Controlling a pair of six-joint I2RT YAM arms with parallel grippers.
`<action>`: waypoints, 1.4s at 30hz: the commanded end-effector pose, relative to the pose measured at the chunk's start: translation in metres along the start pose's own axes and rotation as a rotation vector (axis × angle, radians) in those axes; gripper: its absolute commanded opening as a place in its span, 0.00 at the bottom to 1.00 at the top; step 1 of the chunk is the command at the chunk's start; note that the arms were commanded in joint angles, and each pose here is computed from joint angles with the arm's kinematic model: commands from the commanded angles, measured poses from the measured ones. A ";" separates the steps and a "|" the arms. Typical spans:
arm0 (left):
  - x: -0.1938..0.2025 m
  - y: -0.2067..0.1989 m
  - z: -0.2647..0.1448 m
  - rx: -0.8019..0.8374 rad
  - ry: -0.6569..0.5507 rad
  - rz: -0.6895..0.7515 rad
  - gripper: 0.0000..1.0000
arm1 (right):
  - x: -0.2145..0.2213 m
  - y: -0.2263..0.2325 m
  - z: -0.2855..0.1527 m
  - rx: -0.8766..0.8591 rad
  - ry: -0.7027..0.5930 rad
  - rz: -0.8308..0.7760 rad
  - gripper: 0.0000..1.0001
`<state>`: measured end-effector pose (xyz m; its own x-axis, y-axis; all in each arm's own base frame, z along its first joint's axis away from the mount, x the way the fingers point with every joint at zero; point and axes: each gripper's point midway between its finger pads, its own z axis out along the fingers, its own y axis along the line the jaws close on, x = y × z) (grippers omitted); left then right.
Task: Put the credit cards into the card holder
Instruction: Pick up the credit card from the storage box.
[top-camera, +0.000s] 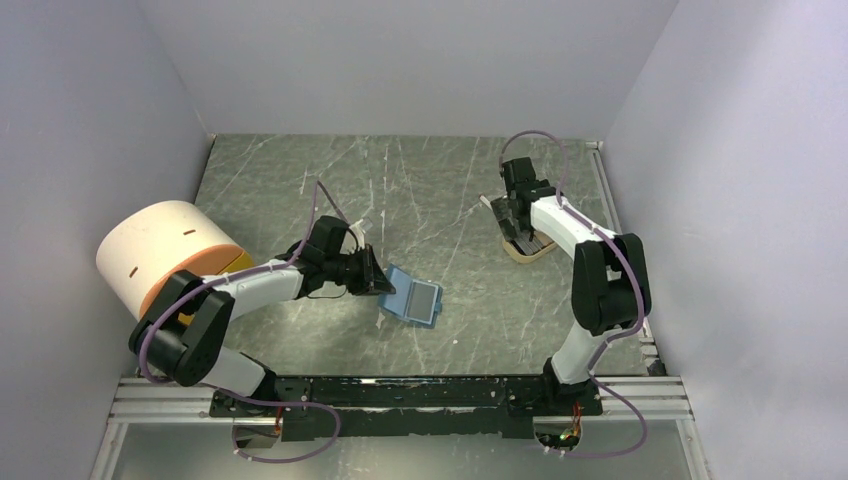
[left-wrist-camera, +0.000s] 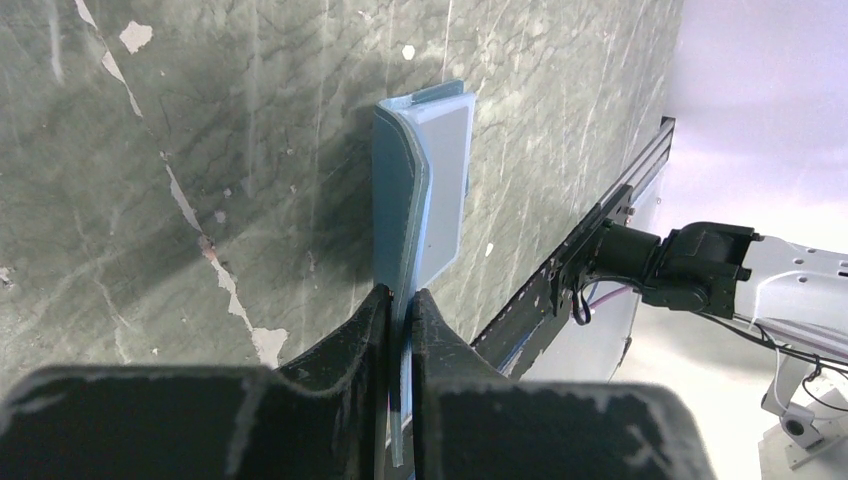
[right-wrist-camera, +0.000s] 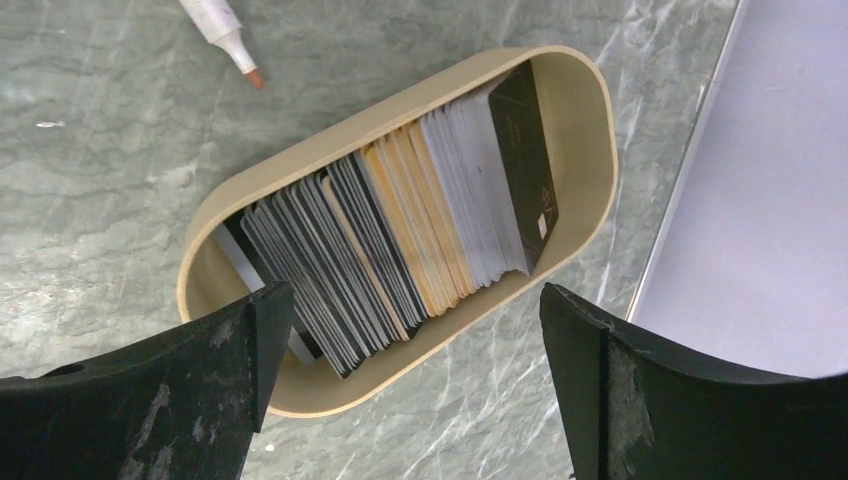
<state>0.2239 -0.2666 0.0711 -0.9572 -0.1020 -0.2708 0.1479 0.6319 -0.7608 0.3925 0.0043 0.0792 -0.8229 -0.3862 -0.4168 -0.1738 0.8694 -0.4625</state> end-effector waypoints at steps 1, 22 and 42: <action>0.002 -0.003 0.000 0.034 0.009 0.000 0.13 | -0.001 0.015 0.001 -0.016 -0.012 -0.035 0.98; 0.001 -0.003 -0.003 0.028 0.004 0.009 0.12 | -0.004 -0.011 0.003 0.216 0.011 -0.058 0.97; -0.001 -0.005 -0.003 0.029 0.001 0.007 0.13 | -0.015 -0.064 0.014 0.171 -0.009 0.049 0.97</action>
<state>0.2218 -0.2651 0.0684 -0.9590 -0.1012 -0.2649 0.1433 0.6330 -0.7608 0.4096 -0.0452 0.0862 -0.8472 -0.3431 -0.4056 -0.0540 0.8151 -0.5768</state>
